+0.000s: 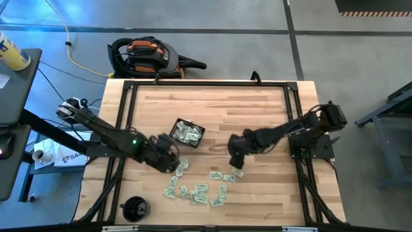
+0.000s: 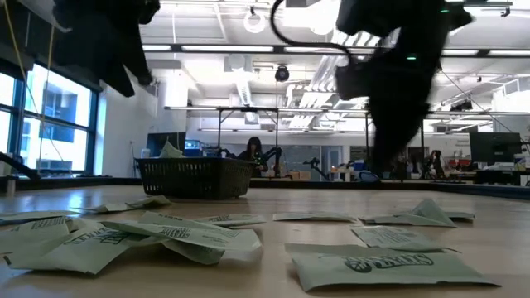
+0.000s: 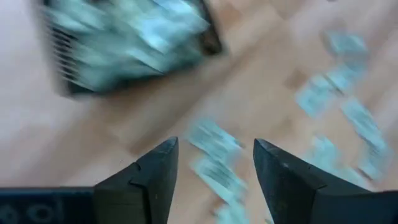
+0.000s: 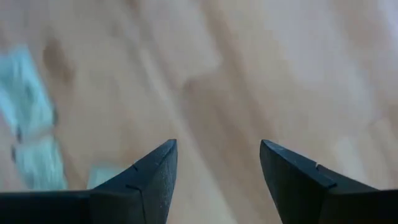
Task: Pick and place Stevia / Truvia into bins
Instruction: Adjust the black basket
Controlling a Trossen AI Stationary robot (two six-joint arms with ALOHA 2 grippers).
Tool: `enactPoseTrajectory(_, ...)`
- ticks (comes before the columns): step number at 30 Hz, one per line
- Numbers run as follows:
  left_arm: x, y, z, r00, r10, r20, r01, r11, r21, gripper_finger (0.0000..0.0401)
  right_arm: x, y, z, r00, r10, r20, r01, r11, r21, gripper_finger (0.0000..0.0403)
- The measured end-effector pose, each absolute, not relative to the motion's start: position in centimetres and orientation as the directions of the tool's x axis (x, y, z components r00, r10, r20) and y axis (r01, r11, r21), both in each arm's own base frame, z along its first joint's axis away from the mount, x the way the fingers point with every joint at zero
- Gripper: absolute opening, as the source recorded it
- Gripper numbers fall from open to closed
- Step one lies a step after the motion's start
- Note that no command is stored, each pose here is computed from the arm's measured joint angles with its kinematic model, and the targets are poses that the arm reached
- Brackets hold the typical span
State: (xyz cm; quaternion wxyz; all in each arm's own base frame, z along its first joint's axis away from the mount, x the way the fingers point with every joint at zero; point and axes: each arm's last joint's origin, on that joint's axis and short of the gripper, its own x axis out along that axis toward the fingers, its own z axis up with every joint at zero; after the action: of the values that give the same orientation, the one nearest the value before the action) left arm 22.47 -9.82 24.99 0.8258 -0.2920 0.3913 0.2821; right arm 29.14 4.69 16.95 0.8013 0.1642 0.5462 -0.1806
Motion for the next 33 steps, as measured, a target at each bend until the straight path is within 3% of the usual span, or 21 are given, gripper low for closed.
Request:
enactPoseTrajectory(3, 21.7, -7.6, 25.6, 0.485, 0.369, -0.792, -0.766, 0.617, -0.181, 0.0226, 30.3, 1.5, 17.8, 0.38, -0.146, -0.913, 0.529, 0.845, 0.085, 0.022)
enactPoseTrajectory(6, 20.6, -4.7, 25.9, 0.353, 0.471, -0.808, -0.842, 0.536, -0.055, 0.0214, 31.6, -1.8, 18.6, 0.457, -0.185, -0.87, 0.554, 0.824, 0.116, 0.022)
enactPoseTrajectory(10, 20.0, -1.3, 25.0, 0.236, 0.492, -0.838, -0.851, 0.521, 0.067, 0.0195, 33.3, -5.8, 18.8, 0.523, -0.21, -0.826, 0.566, 0.81, 0.153, 0.022)
enactPoseTrajectory(14, 20.1, 1.7, 22.5, 0.244, 0.36, -0.9, -0.821, 0.571, 0.007, 0.0176, 35.5, -8.4, 17.9, 0.519, -0.198, -0.831, 0.539, 0.831, 0.138, 0.022)
enactPoseTrajectory(18, 20.3, 4.0, 20.6, 0.299, 0.314, -0.901, -0.837, 0.54, -0.089, 0.0153, 38.3, -9.6, 16.9, 0.514, -0.226, -0.827, 0.5, 0.862, 0.075, 0.0212)
enactPoseTrajectory(26, 20.4, 5.9, 18.6, 0.43, 0.145, -0.891, -0.786, 0.546, -0.291, 0.0085, 42.8, -10.4, 16.1, 0.572, -0.102, -0.814, 0.353, 0.926, 0.132, 0.013)
enactPoseTrajectory(33, 21.3, 4.4, 17.9, 0.547, -0.011, -0.837, -0.705, 0.533, -0.468, 0.0042, 42.8, -8.5, 15.9, 0.55, 0.073, -0.832, 0.19, 0.959, 0.209, 0.0077)
